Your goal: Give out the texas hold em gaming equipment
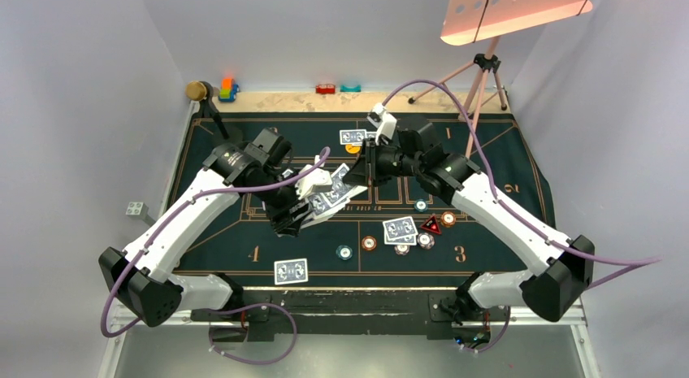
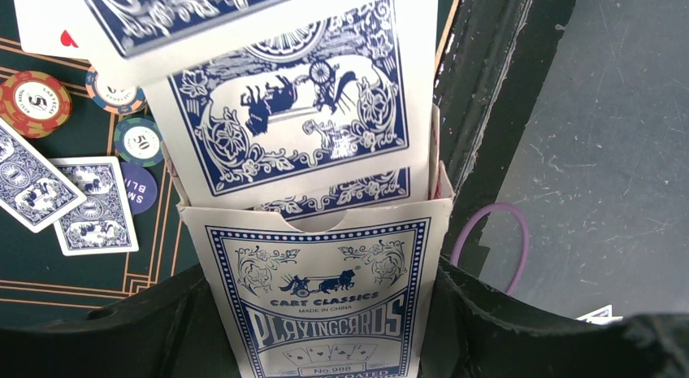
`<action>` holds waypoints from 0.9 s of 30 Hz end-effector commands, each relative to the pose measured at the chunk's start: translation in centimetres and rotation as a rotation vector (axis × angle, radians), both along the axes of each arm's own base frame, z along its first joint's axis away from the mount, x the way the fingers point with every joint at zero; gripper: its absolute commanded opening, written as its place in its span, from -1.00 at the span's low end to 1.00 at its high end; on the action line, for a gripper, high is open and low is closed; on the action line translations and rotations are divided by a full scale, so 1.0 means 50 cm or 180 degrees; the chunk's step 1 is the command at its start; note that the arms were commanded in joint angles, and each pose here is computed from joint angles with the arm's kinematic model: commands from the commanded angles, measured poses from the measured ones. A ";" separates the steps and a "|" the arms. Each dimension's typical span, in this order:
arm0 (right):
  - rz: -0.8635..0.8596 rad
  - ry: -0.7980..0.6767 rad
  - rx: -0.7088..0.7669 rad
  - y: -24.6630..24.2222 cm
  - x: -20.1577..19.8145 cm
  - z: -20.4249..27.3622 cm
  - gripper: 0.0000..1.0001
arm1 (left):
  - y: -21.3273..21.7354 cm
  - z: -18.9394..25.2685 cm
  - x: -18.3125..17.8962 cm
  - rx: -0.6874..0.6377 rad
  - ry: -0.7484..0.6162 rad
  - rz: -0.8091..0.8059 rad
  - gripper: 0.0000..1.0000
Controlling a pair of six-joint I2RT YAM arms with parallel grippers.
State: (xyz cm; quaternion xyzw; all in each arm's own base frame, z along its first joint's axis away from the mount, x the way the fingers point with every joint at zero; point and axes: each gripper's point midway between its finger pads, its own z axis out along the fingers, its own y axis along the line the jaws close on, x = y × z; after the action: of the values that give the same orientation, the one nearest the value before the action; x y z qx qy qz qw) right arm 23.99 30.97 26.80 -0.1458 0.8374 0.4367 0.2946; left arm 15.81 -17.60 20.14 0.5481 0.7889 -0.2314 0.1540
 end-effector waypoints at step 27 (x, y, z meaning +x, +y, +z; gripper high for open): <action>-0.1581 -0.0451 -0.1387 -0.178 0.185 -0.062 -1.00 | -0.011 0.040 -0.020 -0.0267 -0.0062 -0.0040 -1.00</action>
State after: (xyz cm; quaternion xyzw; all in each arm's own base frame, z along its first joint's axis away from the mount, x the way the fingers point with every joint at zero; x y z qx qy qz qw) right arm 30.21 25.15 29.83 -0.0594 0.8550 0.2933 0.4235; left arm 15.51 -17.80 20.44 0.5486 0.7850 -0.2410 0.1574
